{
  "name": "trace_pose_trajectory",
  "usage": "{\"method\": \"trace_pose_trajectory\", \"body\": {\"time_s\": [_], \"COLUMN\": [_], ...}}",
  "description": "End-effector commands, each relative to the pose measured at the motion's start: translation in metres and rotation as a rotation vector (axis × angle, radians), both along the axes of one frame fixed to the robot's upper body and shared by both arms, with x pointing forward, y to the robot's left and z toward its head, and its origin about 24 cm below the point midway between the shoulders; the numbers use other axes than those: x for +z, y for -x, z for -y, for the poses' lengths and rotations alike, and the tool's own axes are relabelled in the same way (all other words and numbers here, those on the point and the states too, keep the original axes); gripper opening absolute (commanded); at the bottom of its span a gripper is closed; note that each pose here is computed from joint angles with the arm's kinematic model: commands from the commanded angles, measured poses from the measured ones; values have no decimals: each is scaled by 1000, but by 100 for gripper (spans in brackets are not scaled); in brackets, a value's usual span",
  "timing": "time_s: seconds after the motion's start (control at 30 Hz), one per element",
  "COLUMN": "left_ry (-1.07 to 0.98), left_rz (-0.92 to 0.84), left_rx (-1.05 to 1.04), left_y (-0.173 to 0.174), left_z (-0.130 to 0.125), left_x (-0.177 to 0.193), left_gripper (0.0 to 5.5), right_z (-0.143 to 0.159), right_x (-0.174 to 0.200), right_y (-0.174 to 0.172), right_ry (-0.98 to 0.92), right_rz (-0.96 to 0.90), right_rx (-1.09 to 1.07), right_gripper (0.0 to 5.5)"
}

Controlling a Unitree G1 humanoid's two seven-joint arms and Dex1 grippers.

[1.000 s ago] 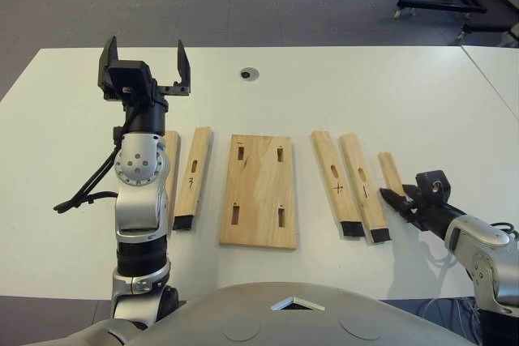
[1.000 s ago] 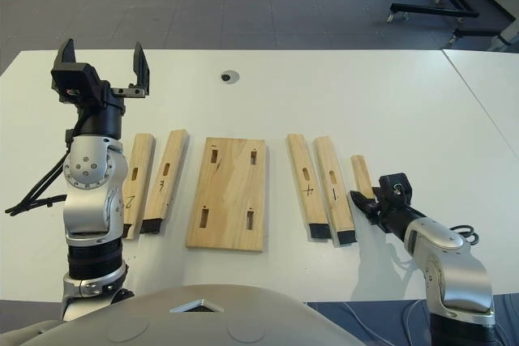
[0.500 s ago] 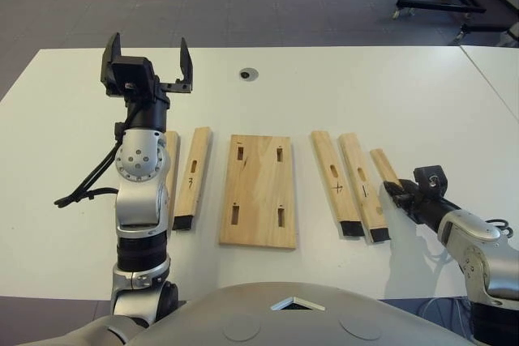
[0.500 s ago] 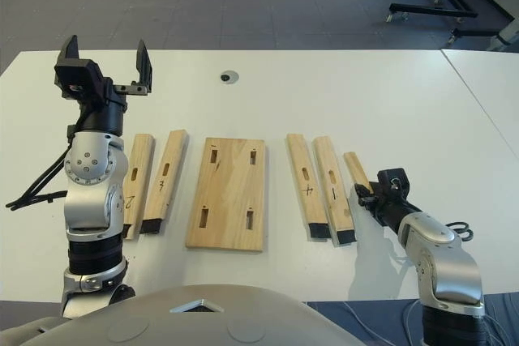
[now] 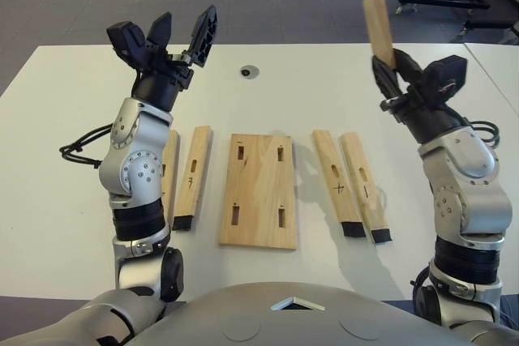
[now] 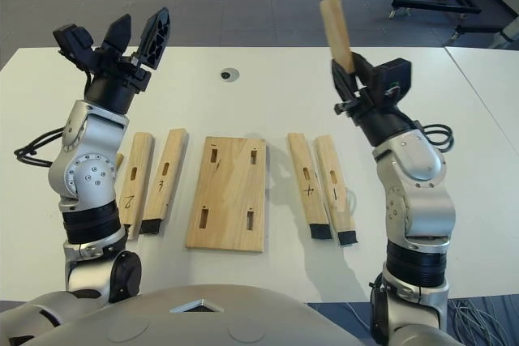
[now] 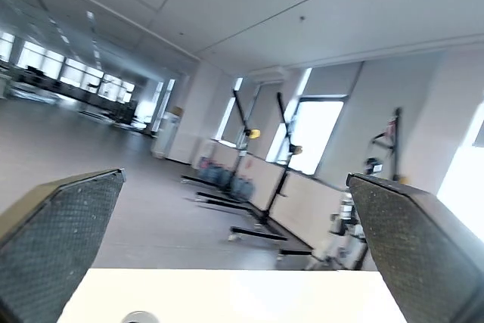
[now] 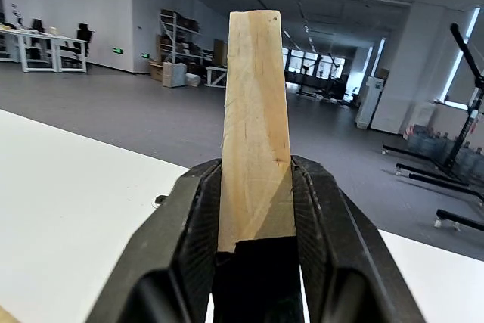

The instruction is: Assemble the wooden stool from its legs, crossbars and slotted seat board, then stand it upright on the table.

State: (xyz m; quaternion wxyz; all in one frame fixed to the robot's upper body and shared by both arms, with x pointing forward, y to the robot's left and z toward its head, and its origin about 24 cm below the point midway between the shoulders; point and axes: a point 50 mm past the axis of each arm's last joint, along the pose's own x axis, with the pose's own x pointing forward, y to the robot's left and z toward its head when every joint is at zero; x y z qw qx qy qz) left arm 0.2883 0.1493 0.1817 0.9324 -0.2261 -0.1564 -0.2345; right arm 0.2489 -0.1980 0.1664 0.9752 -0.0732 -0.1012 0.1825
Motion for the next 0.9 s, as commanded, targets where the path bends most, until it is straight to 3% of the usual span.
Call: {"method": "trace_pose_trajectory", "body": {"time_s": [0.03,0.33,0.7,0.9], "left_ry": [4,48,253,256], "left_rz": [-23,-90,-216,-218], "left_rx": [-114,-228,-486,-534], "left_y": [1,3,18,23], "left_z": [13,28,54,60], "left_x": [2,-4,-8,-6], "left_gripper": [540,540,540,540], "right_z": [-23,-50,-94,-101], "right_x": [8,15,12,7], "right_y": [0,0,7,8], "right_ry": [2,-10,21,29], "right_rz": [59,123,139,108], "right_rx": [97,182,389,424], "right_gripper": [128,128,128,128]}}
